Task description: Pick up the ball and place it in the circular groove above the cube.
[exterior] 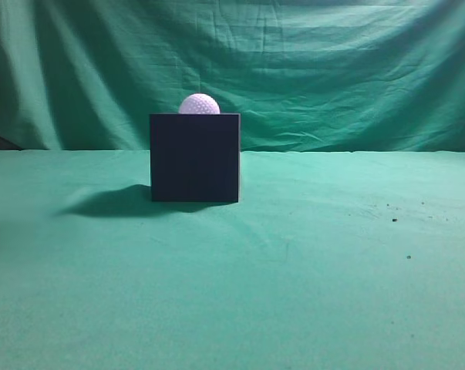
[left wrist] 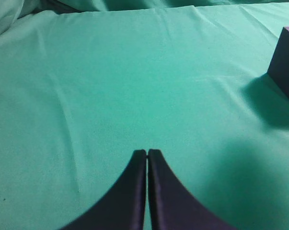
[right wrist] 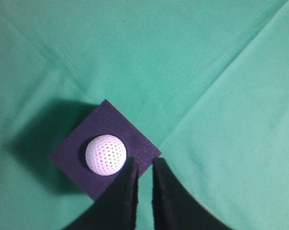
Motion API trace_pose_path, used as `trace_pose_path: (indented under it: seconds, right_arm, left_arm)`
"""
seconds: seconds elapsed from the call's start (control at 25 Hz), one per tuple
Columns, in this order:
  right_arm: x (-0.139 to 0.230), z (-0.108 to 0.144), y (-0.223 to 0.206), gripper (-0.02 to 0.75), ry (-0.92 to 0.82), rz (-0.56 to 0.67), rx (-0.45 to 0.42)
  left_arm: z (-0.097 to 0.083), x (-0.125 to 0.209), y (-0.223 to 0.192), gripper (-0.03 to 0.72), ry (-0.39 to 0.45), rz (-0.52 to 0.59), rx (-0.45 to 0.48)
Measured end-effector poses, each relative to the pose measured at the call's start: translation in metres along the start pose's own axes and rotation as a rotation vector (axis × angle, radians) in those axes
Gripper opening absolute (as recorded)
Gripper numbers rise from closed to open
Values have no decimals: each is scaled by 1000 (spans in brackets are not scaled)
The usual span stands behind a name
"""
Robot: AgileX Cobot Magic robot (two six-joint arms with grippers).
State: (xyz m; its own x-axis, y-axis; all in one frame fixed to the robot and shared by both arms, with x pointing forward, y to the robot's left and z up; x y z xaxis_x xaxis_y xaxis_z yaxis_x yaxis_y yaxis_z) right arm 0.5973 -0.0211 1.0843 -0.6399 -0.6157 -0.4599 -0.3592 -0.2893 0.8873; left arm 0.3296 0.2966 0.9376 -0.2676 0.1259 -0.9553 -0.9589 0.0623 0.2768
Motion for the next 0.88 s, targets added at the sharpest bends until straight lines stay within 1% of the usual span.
trace_pose_path:
  seconds: [0.08,0.24,0.36,0.52,0.64,0.72,0.76,0.88]
  right_arm:
    - [0,0,13,0,-7,-21,3]
    - [4,0,55,0,-21,-90,19]
    - [24,-2,94,0,-30,-125,38]
    - [74,1,130,0,-71,-117,46]
    - [120,6,140,0,-112,-78,41]
    - [153,9,139,0,-142,-47,39]
    - [169,11,143,0,-158,-60,40]
    - [202,15,141,0,-201,-121,38]
  left_arm:
    - [0,0,0,0,0,0,0]
    - [0,0,0,0,0,0,0]
    - [0,0,0,0,0,0,0]
    - [0,0,0,0,0,0,0]
    - [0,0,0,0,0,0,0]
    - [0,0,0,0,0,0,0]
    - [0,0,0,0,0,0,0]
    - [0,0,0,0,0,0,0]
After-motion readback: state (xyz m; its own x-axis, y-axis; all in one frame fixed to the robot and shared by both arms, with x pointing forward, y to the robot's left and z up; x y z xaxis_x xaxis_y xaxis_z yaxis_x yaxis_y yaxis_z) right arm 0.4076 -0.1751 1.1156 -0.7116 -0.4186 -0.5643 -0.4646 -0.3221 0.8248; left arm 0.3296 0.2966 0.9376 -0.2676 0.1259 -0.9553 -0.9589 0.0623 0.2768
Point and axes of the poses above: a point on each arm's last joint axis where the gripper is mounted, y pointing back along that axis away from the gripper, z along the wrist's bending axis when the last joint is at zero, x = y × z, the point moved 4 cm from there along -y, pointing out along that axis toward the gripper, and after that the axes turned 3 degrees about -y, right-handed, at the moved point
